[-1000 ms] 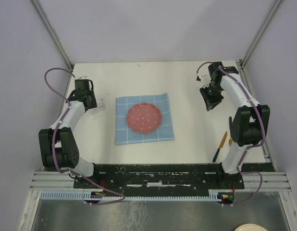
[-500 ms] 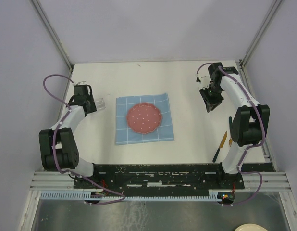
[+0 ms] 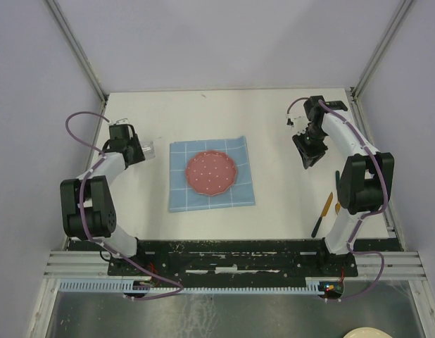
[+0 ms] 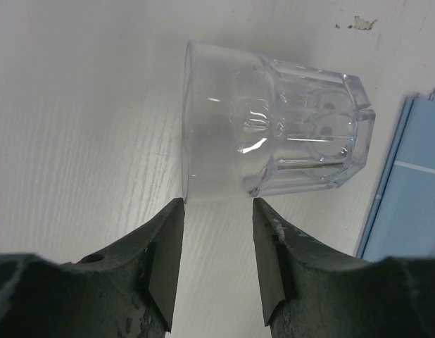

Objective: Set the dinner table for one person
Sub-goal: Pick up the cup at the center of the board.

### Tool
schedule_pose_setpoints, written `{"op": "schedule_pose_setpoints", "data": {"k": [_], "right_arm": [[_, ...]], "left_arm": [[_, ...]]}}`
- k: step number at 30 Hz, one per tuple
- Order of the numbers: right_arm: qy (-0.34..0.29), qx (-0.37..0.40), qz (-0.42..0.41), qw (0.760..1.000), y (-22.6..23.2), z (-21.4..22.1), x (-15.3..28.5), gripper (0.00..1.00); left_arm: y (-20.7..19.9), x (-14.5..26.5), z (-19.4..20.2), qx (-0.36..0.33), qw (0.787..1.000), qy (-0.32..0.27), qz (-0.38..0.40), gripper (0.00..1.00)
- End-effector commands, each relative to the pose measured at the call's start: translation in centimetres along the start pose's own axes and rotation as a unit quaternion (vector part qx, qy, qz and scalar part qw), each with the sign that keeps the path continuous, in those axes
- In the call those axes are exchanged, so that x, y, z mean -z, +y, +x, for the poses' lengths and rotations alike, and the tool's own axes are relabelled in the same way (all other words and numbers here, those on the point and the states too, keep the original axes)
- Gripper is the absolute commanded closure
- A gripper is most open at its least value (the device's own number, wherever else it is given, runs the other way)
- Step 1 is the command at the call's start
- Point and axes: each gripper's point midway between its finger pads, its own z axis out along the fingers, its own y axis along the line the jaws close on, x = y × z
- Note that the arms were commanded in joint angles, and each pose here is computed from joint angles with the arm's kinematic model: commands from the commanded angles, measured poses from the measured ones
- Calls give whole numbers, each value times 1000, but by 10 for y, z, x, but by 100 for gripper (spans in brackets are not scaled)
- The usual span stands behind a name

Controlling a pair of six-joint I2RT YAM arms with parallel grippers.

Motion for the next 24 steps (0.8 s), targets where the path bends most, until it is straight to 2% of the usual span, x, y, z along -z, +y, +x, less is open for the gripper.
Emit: {"op": "schedule_pose_setpoints", "data": {"k": [1,6,10,12,14,24], "right_arm": [[-24,9,13,1000,-1,-1,16,67],[-21,8,12,1000,-1,0,14,67],[-20,7,14,1000,-2,-1,13,67],[-18,7,14,1000,-2,0,12,67],[-16,7,15,1000,-2,0,11,67],[-10,9,20,1000,-4,1,8,67]], "left_arm": [[-21,-2,-33,40,997,-43,46,50],[-19,-5,-40,32,997,-54,41,52],[-17,-8,-41,28,997,-58,36,58],[-15,-8,-43,22,997,-63,30,73],[-12,-10,-44,20,997,-68,24,96],[-17,-16,-52,20,996,-77,33,97]]}}
